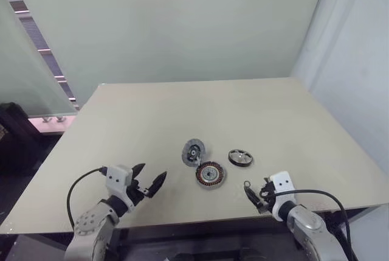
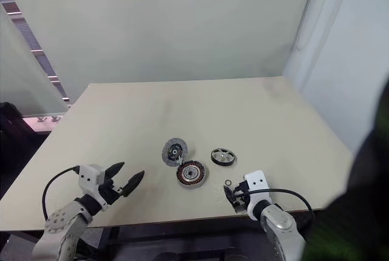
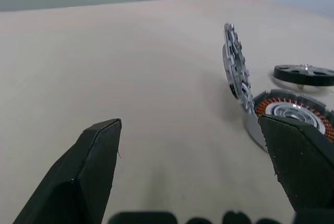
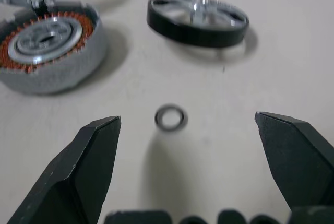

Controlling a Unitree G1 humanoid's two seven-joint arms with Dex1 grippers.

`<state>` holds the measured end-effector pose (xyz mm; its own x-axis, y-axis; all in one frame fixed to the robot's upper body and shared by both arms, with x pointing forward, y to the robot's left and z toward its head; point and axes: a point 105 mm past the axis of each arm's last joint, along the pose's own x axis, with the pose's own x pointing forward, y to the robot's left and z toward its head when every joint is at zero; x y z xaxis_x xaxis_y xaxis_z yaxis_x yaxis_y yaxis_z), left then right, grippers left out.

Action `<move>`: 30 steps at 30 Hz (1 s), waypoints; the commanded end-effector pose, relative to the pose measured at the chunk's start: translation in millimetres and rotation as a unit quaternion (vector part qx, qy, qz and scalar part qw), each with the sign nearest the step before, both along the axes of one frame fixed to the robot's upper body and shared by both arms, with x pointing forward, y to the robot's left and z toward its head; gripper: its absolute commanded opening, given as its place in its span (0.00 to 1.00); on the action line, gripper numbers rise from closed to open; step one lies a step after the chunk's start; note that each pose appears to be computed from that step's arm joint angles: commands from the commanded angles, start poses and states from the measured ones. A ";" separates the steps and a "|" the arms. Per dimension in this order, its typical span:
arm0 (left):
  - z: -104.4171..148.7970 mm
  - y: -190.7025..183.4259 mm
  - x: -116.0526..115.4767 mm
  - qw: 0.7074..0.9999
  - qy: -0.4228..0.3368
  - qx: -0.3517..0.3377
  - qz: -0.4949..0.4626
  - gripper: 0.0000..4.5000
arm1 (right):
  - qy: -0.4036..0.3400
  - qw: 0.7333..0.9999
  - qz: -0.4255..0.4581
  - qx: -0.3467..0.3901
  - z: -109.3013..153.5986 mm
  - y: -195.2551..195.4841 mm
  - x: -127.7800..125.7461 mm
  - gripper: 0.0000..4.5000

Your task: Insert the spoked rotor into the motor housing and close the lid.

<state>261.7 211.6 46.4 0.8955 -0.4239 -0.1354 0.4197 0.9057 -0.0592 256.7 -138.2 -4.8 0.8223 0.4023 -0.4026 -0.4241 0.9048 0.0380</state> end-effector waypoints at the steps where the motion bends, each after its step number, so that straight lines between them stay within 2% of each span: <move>1: 12.6 2.7 5.1 1.000 -0.028 -0.004 0.003 1.00 | -0.037 0.999 -0.002 0.003 19.8 -0.5 6.9 1.00; 11: 11.2 -0.3 3.6 1.000 -0.025 -0.004 -0.007 1.00 | -0.040 0.998 -0.041 0.033 27.9 -3.5 15.7 1.00; 30: -1.4 -45.1 -4.0 0.990 0.009 0.012 -0.143 1.00 | -0.012 1.000 0.010 0.005 10.8 15.3 23.2 1.00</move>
<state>254.6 170.0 35.9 0.7503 -0.6354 -0.1827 0.6328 0.7702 -0.0800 272.2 -124.4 -5.4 0.8059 0.4152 -0.4220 -0.4283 0.9010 0.0686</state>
